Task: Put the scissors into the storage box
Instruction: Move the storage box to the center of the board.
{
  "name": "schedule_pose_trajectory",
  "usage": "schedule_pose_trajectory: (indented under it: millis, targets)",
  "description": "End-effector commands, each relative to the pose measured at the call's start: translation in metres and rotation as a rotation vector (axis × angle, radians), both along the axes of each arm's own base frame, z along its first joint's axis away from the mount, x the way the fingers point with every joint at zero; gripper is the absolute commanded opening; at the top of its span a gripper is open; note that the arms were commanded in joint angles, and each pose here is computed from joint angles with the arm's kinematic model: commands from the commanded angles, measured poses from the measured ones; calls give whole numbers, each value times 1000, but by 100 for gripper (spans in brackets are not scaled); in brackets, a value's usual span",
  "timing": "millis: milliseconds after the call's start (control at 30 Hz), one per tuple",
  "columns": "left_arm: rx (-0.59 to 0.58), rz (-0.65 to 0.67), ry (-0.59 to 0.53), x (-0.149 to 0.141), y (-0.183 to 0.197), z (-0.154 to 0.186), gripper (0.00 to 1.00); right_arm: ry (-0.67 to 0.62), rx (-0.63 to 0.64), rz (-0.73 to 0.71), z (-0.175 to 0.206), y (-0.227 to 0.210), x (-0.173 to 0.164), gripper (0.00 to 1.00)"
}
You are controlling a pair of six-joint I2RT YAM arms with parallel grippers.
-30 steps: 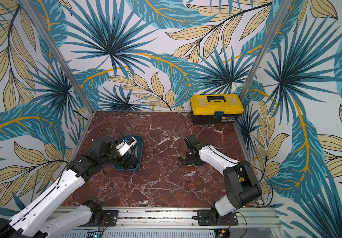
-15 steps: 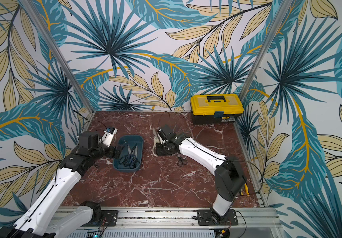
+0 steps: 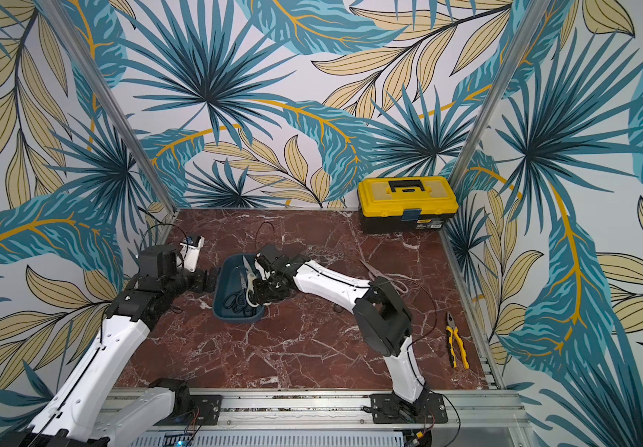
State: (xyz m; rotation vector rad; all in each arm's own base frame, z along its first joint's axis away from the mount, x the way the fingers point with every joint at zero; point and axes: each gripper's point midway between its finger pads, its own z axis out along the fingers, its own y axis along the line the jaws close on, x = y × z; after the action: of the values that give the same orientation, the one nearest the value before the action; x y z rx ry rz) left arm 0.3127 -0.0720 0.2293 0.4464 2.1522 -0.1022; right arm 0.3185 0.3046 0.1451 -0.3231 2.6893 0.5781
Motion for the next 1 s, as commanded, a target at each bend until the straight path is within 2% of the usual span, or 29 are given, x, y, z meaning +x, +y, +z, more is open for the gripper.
schedule_pose_trajectory:
  millis: [0, 133, 267, 400, 500, 733, 833, 967]
  targets:
    - [3, 153, -51, 11, 30, 20, 100, 99, 108, 140, -14, 69, -20, 32]
    - [7, 237, -84, 11, 51, 26, 100, 136, 152, 136, -26, 121, -15, 31]
    - [0, 225, -96, 9, 50, 28, 100, 169, 198, 129, -35, 155, -3, 31]
    - [0, 219, -89, 9, 49, 28, 100, 188, 209, 49, -43, 165, 11, 31]
    - [4, 218, -98, 8, 50, 29, 100, 215, 233, 47, -47, 176, 13, 30]
    - [22, 246, -122, 6, 56, 34, 100, 160, 257, 52, -17, 182, 16, 31]
    - [32, 283, -162, 4, 63, 44, 100, 196, 343, 53, -10, 199, 15, 31]
    - [30, 282, -181, 2, 63, 46, 100, 276, 392, 36, -29, 220, 17, 31]
